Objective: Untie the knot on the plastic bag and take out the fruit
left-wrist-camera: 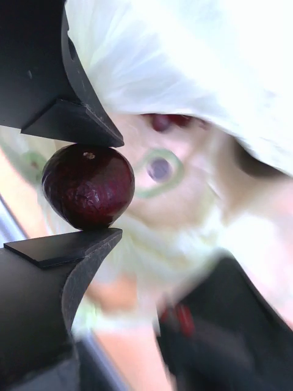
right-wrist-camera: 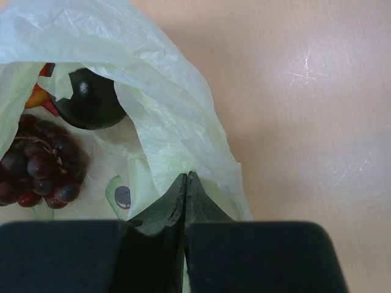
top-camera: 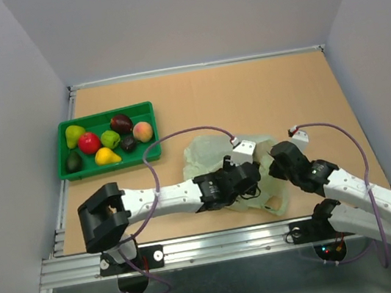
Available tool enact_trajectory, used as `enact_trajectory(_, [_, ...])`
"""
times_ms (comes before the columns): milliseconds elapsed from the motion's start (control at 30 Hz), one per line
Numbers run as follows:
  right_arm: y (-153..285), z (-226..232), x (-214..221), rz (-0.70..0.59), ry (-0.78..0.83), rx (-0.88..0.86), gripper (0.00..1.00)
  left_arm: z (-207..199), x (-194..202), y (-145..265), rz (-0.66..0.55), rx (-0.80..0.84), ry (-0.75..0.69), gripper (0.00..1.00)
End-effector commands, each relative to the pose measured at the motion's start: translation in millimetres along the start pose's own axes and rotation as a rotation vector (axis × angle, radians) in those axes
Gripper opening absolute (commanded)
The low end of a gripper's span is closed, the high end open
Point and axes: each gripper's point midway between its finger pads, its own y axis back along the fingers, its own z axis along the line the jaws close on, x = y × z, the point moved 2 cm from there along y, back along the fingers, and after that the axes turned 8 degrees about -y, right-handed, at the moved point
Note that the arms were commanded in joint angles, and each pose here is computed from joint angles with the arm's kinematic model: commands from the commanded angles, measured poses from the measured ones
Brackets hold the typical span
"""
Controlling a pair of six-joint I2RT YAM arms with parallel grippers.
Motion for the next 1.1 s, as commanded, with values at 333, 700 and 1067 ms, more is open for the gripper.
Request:
enact_trajectory(333, [-1.5,0.9,1.4,-0.003,-0.005,-0.027,0.01,117.6,-181.4,72.7,-0.439,0.020,0.263,0.22])
enact_trajectory(700, [2.2,6.8,-1.9,-0.003,0.009,-0.055,0.01,389.0,-93.6,75.4,-0.302,-0.596,0.590,0.37])
enact_trajectory(1067, [5.8,10.3,-4.5,-0.006,0.027,-0.079,0.01,415.3,-51.6,40.7,-0.144,-0.630,0.653,0.86])
